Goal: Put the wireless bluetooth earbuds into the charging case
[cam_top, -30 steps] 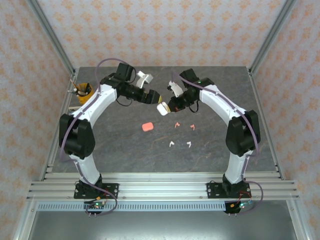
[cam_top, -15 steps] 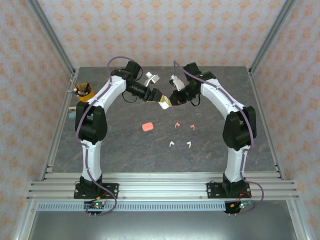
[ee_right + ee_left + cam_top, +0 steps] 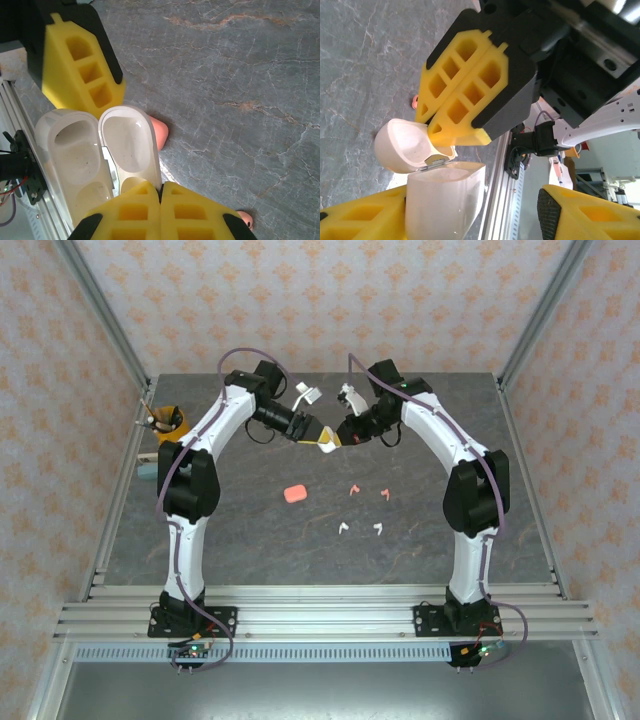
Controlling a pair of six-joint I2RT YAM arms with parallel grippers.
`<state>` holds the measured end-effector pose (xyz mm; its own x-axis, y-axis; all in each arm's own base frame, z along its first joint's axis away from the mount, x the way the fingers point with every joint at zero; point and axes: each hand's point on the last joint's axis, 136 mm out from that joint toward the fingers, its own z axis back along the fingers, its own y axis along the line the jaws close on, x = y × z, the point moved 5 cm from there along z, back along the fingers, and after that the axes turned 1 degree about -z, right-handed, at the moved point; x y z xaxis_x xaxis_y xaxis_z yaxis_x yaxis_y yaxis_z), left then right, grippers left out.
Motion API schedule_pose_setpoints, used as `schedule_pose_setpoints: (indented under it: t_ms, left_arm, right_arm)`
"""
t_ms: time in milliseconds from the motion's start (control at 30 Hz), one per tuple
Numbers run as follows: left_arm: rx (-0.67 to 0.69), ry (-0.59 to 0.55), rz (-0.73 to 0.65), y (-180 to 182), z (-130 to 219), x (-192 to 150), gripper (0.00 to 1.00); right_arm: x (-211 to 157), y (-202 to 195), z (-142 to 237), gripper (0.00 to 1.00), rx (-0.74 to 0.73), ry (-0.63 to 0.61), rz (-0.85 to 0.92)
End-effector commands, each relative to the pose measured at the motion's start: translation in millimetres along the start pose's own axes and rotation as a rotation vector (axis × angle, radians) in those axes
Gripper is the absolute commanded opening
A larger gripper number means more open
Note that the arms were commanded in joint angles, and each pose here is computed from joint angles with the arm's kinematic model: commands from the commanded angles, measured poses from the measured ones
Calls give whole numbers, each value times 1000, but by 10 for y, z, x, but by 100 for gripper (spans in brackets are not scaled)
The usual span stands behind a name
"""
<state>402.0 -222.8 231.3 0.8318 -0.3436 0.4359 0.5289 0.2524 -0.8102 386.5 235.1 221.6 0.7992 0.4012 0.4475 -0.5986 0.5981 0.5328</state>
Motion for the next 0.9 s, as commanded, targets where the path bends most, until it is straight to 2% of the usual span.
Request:
schedule_pose_setpoints:
  t_ms: [0,467,667,867]
  left_arm:
    - [-52,26,12,-61,-47,-48,63]
    - [-58,65,14,-44,-187,-25,53]
    - [-62,69,14,-48,-188,-30,45]
    - [-66,68,15,-43,-191,-28,32]
  right_arm:
    - [36,57,17,0,37,2,20]
    - [-5,60,-1,0,44,18,17]
    - [4,52,6,0,40,14,16]
    - [17,59,16,0,37,7,16]
